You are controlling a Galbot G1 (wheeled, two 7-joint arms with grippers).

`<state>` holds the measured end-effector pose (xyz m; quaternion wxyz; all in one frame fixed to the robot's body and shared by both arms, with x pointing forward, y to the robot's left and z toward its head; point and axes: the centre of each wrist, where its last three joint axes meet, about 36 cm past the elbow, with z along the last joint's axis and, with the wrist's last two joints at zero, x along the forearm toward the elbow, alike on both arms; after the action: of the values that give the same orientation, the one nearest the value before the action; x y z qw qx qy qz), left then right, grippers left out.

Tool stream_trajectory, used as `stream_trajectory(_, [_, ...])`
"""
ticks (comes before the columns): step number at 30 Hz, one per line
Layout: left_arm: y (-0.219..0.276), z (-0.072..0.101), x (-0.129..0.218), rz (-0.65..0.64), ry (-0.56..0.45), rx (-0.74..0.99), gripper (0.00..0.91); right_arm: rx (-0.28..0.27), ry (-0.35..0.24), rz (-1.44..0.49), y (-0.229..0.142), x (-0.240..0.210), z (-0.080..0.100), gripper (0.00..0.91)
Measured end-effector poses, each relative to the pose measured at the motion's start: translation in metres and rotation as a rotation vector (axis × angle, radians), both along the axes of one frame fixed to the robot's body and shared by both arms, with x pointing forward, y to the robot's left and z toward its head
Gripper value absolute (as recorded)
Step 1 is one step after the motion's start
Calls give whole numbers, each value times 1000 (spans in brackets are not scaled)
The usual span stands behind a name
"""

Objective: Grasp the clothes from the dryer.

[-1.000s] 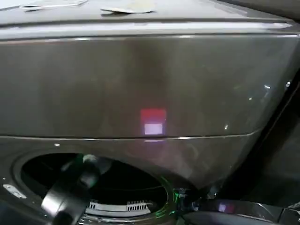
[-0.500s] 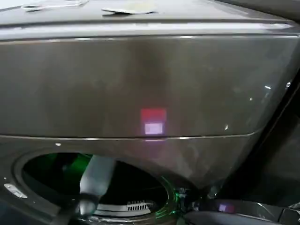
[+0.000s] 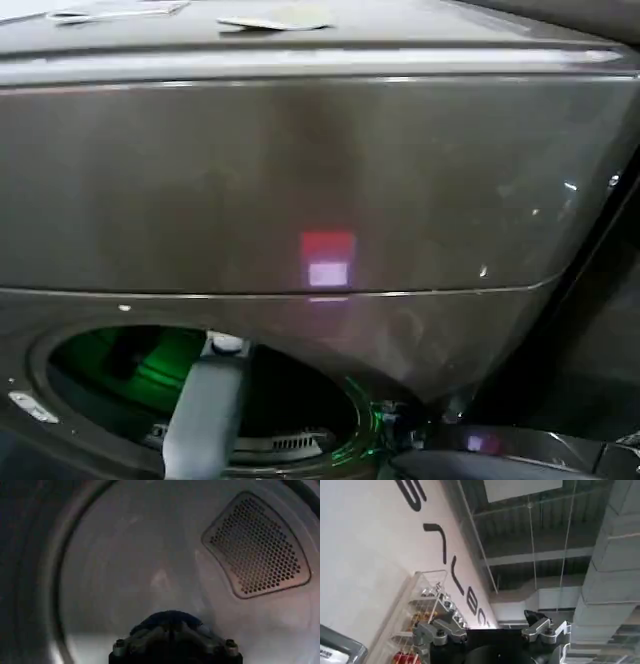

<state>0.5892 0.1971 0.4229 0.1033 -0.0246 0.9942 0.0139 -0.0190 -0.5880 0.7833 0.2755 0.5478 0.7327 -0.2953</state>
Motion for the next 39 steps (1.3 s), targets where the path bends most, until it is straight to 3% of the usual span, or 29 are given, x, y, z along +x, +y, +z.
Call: stream_trajectory(39, [2, 4, -15, -15, -37, 14, 0, -32, 1, -1, 4, -5, 5, 907])
